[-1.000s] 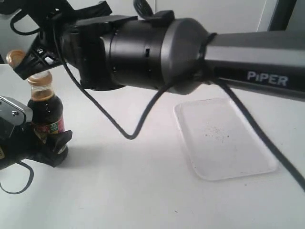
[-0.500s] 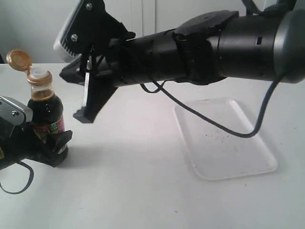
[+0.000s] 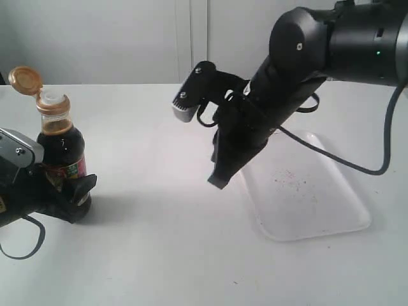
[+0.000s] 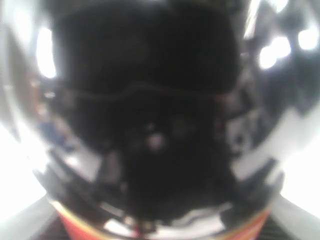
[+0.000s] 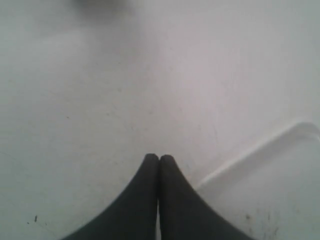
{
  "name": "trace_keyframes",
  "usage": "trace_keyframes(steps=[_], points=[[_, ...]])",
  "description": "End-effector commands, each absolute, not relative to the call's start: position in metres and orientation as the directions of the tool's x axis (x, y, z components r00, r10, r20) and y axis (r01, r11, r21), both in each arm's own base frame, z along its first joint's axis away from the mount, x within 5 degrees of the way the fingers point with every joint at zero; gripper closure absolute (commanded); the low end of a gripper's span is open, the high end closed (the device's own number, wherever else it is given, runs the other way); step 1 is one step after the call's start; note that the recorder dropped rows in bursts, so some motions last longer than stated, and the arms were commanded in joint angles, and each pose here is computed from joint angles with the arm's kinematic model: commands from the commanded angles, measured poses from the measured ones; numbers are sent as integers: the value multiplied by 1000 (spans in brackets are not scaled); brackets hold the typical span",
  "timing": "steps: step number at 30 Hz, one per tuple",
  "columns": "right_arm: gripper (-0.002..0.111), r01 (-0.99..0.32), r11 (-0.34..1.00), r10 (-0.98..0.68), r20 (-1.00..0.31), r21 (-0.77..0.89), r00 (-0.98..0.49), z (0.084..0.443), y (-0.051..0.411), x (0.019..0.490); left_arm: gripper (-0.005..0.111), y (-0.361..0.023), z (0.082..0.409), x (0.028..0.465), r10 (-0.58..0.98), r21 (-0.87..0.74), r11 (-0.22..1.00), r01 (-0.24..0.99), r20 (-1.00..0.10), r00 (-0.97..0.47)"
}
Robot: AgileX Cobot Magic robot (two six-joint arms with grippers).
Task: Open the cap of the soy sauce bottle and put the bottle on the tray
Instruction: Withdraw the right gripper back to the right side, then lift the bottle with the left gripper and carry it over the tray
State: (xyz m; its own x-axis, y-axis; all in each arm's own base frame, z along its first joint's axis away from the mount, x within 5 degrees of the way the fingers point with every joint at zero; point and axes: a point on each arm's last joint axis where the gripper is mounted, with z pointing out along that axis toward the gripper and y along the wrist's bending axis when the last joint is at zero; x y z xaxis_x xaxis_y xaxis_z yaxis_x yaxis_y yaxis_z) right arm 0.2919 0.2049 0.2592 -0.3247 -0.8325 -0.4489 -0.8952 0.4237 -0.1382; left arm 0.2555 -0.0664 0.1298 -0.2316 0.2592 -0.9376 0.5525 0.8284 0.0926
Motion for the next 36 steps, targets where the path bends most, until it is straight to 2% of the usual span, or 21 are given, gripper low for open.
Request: trace_keyframes(steps=[1, 3, 8, 18, 26, 36], points=[[108, -775, 619, -735, -441, -129, -514, 270, 173, 305, 107, -67, 140, 256, 221, 96, 829, 551, -961, -164], [108, -698, 707, -662, -454, -115, -596, 275, 154, 312, 107, -67, 140, 256, 217, 93, 831, 548, -962, -166], [108, -547, 832, -514, -503, -93, -695, 292, 112, 321, 107, -66, 140, 257, 208, 85, 837, 540, -963, -171], [108, -314, 943, -314, -597, -108, -738, 311, 35, 307, 107, -65, 141, 258, 182, 62, 853, 519, -966, -184], [108, -226, 965, -250, -719, -132, -648, 293, 21, 300, 107, -63, 143, 259, 161, 49, 867, 496, -969, -185], [108, -209, 971, -226, -751, -120, -621, 289, 21, 300, 107, -63, 187, 256, 33, -6, 883, 469, -997, -76]])
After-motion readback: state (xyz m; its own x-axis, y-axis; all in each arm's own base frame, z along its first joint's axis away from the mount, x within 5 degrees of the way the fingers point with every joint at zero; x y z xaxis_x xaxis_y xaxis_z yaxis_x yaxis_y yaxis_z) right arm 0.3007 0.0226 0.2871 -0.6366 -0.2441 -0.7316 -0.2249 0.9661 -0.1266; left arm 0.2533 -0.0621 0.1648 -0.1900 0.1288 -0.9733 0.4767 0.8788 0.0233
